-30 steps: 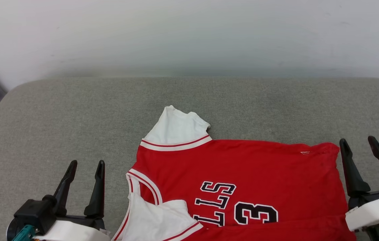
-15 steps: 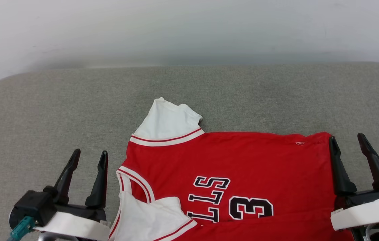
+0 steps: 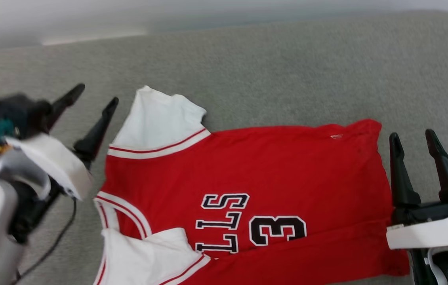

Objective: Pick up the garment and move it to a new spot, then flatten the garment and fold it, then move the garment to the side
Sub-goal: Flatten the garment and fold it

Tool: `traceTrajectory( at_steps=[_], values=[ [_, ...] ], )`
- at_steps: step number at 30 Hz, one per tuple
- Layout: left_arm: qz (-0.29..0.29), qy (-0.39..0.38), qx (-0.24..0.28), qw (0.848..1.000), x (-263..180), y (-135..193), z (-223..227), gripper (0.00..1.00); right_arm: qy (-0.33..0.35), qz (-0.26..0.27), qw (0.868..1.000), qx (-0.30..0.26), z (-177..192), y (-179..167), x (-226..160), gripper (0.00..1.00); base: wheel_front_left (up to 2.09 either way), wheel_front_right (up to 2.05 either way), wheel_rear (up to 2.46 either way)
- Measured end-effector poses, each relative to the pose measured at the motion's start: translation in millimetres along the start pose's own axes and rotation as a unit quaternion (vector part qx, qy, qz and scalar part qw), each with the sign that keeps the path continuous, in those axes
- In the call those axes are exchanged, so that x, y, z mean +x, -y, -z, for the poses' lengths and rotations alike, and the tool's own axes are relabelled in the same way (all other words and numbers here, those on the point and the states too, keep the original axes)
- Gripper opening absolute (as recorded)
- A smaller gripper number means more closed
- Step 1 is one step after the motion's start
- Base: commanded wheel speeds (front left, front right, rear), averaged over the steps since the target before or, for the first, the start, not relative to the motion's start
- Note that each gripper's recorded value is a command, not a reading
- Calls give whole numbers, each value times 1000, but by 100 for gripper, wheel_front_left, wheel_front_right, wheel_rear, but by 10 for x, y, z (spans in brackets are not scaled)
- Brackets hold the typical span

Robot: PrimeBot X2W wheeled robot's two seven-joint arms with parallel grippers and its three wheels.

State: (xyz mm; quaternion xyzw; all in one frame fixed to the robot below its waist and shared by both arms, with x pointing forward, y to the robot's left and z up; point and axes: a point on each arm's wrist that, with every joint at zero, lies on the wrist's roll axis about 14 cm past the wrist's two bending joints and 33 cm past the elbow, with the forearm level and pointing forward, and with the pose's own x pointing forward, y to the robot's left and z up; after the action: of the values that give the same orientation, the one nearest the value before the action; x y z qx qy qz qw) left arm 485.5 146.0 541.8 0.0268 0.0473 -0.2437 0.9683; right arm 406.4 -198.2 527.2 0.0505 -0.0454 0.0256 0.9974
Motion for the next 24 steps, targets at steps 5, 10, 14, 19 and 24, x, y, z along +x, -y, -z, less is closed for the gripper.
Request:
traceTrajectory(
  at_steps=[5,10,14,19,24],
  values=[
    [38,-111,4,993,399,-165,158,100,-16,20,1000,8,216,84,43,100,0,0,0],
    [61,-255,-33,964,616,-298,557,100,-36,42,998,9,430,209,53,100,0,0,0],
    [79,-326,-52,940,776,-321,734,100,-49,57,997,8,559,299,45,100,0,0,0],
    [92,-397,-82,909,931,-279,1023,100,-53,68,996,6,633,369,66,100,0,0,0],
    [94,-433,-85,892,1046,-265,1268,100,-55,75,996,7,679,412,74,100,0,0,0]
  ],
)
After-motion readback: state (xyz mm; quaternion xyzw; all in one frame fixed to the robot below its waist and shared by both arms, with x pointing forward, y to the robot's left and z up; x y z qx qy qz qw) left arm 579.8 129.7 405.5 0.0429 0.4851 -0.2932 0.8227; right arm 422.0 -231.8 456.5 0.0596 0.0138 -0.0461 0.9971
